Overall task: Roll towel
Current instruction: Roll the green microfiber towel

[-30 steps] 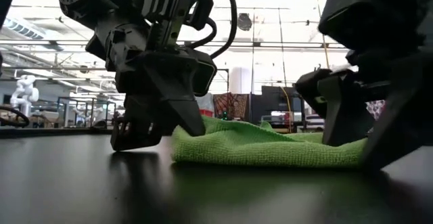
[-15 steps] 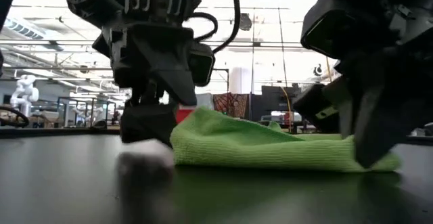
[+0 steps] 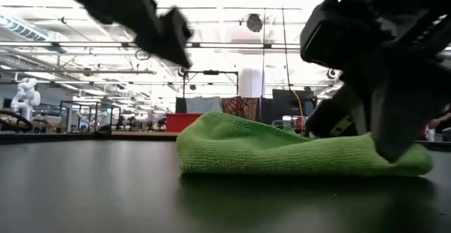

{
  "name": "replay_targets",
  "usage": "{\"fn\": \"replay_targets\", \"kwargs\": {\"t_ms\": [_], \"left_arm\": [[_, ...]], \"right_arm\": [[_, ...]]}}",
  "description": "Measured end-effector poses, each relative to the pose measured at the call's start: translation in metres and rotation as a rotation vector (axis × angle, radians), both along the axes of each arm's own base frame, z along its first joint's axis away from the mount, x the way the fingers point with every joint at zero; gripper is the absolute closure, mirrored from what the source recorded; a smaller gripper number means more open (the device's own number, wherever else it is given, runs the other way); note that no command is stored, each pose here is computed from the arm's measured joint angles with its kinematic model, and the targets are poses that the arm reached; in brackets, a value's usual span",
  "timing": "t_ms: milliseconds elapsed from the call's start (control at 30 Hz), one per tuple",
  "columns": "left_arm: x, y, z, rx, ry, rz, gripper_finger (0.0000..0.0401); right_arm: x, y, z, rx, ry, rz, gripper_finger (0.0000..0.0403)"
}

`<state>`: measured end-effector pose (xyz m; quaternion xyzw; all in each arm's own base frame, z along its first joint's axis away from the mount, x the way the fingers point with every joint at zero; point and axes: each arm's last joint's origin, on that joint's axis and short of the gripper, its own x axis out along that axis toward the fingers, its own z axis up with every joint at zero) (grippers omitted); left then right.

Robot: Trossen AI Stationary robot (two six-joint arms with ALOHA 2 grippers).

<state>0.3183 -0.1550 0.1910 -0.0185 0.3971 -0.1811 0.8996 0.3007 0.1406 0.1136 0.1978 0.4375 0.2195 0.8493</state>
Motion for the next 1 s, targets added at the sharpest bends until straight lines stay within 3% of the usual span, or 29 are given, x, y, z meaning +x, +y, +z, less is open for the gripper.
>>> {"fn": "replay_targets", "kwargs": {"t_ms": [67,167,567,1000], "left_arm": [[0.0,-0.011,0.004,0.108,-0.081,-0.021,0.0173],[0.0,-0.016,-0.003,0.16,-0.092,-0.035,0.0173],[0.007,-0.021,-0.017,0.139,-0.092,-0.042,0.0174],[0.005,-0.026,-0.017,0.144,-0.109,-0.018,0.021]], "right_arm": [[0.001,-0.003,0.0,0.006,0.007,-0.016,0.04],[0.003,-0.006,0.0,0.014,0.005,-0.033,0.04],[0.004,-0.007,0.001,0.047,0.031,-0.053,0.04],[0.004,-0.007,0.001,0.059,0.042,-0.067,0.0401]]}}
